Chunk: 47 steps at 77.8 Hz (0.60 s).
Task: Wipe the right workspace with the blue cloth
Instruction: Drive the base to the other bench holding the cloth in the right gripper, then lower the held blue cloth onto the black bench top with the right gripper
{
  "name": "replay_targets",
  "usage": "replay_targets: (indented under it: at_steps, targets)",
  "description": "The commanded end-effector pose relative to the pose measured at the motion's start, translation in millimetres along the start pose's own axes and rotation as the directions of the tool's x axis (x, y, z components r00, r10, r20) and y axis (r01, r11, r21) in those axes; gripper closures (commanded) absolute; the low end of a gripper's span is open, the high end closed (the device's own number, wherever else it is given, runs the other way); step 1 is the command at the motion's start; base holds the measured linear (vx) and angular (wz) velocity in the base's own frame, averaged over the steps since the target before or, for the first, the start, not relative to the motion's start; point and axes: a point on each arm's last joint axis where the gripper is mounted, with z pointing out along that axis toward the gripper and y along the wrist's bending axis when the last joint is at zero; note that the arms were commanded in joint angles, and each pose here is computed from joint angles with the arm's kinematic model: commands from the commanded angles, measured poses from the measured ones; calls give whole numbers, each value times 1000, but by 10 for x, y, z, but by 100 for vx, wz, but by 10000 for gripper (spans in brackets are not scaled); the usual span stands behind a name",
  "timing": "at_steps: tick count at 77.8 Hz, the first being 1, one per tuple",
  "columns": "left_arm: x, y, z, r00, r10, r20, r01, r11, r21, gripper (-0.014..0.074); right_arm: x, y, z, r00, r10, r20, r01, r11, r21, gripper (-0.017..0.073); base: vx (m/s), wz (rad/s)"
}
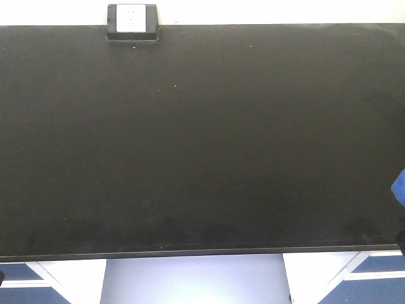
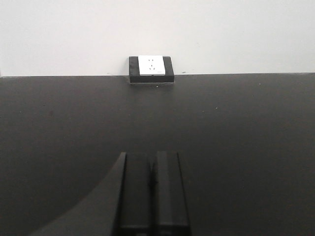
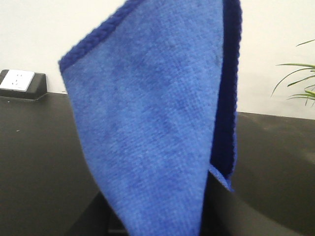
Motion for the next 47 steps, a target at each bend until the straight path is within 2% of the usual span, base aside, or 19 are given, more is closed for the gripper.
replay_targets:
  at_steps: [1, 15, 24, 30, 35, 38, 41, 47]
  targets:
    - [-163, -6, -29, 993, -3, 118, 3, 1000, 1, 600, -175, -26, -3, 994, -8, 109, 6, 1000, 19, 559, 0, 0]
    - [-163, -6, -29, 993, -3, 118, 3, 1000, 1, 600, -180, -26, -3, 993, -7, 116, 5, 1000, 19, 559, 0, 0]
    - [-163, -6, -29, 993, -3, 118, 3, 1000, 1, 600, -242, -37, -13, 983, 9, 184, -14, 1000, 28, 559, 0, 0]
    - [-163, -6, -29, 993, -3, 118, 3, 1000, 1, 600, -278, -46, -21, 971, 74, 226, -81, 996, 23, 559, 0, 0]
    - [-163, -6, -29, 993, -3, 118, 3, 1000, 1, 600, -317, -61, -31, 947, 172, 271, -181, 983, 8, 559, 0, 0]
    - [-163, -6, -29, 993, -3, 118, 3, 1000, 1, 600, -345, -70, -39, 931, 211, 297, -221, 975, 0, 559, 0, 0]
    - [-163, -6, -29, 993, -3, 118, 3, 1000, 1, 600, -380, -76, -47, 923, 228, 310, -238, 971, -5, 559, 0, 0]
    - [-163, -6, -29, 993, -3, 118, 3, 1000, 1, 600, -495, -81, -57, 932, 228, 281, -234, 972, -11, 559, 0, 0]
